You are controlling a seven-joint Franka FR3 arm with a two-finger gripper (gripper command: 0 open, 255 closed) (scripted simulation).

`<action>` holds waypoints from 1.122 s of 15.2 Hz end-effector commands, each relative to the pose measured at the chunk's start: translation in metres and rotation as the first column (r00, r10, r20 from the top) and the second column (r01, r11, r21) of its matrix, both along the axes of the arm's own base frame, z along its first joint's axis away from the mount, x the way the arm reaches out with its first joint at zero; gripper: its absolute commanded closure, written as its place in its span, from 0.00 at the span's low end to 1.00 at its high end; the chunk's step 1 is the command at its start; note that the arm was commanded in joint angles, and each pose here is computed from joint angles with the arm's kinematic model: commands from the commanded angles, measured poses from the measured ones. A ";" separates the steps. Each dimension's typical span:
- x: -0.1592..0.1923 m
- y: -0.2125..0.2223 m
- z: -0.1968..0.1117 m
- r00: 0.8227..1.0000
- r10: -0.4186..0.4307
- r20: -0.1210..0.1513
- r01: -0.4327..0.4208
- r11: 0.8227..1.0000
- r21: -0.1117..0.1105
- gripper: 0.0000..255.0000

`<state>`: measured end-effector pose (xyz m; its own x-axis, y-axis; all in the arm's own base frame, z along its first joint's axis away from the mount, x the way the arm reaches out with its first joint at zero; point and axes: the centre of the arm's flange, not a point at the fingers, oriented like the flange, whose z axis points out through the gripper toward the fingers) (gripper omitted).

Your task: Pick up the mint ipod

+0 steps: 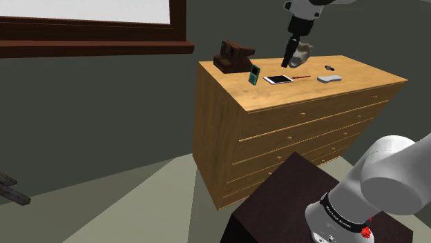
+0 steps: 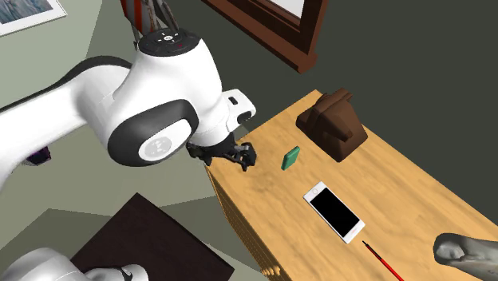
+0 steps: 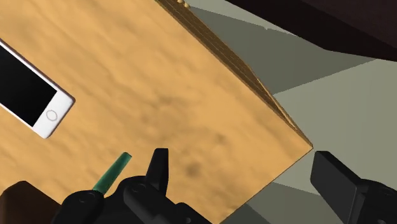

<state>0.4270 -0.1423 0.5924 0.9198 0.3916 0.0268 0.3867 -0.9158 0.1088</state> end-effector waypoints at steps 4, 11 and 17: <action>0.054 -0.041 -0.022 0.989 0.138 -0.053 -0.138 0.990 -0.004 0.00; 0.135 -0.083 -0.059 0.940 0.319 -0.124 -0.320 0.947 0.006 0.00; 0.206 -0.106 -0.093 0.870 0.459 -0.181 -0.462 0.886 0.024 0.00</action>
<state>0.6226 -0.2444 0.5060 0.6463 0.7528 -0.1249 0.7604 -0.6490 0.0229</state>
